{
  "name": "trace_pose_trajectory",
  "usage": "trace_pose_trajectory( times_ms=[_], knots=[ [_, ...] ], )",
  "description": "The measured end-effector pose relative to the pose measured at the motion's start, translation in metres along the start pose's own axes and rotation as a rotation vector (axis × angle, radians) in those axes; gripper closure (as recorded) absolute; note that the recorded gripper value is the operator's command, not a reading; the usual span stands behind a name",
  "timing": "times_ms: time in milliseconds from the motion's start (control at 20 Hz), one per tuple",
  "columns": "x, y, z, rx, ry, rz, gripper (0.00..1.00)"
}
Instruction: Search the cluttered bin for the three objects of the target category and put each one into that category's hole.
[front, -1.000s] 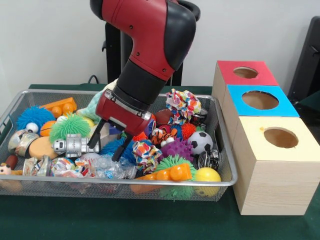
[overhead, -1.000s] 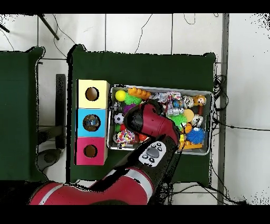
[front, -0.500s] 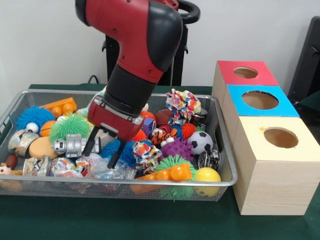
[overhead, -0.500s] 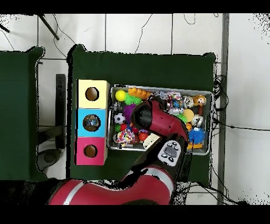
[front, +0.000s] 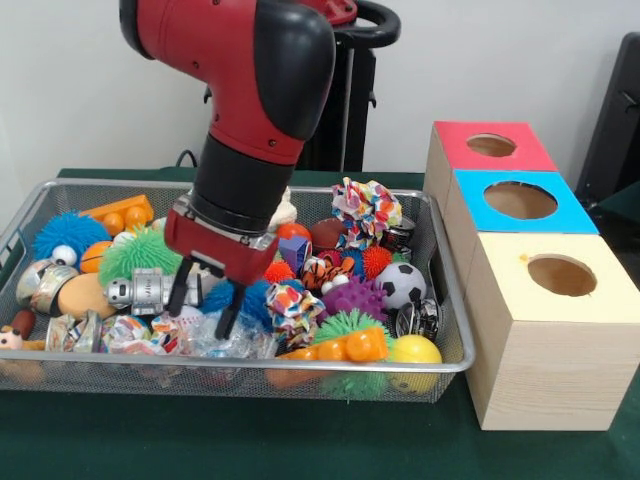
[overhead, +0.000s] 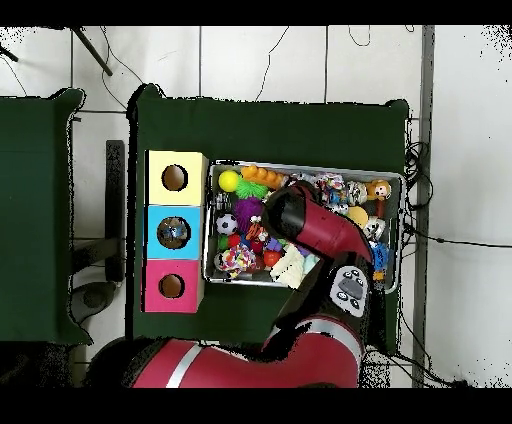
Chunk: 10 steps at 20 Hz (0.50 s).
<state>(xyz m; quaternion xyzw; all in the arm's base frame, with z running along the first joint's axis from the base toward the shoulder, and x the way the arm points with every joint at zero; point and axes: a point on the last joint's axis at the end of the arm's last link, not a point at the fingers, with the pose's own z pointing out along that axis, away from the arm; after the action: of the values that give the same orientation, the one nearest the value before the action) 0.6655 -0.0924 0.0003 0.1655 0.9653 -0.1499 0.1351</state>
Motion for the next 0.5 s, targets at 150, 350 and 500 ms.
trace_pose_trajectory(
  times_ms=[150, 350, 500],
  knots=[
    [0.0, 0.011, -0.005, -0.028, 0.026, 0.003, 0.0],
    [0.0, 0.019, -0.009, -0.05, 0.037, 0.005, 0.0],
    [-0.005, 0.022, -0.013, -0.067, 0.034, 0.015, 0.0]
  ],
)
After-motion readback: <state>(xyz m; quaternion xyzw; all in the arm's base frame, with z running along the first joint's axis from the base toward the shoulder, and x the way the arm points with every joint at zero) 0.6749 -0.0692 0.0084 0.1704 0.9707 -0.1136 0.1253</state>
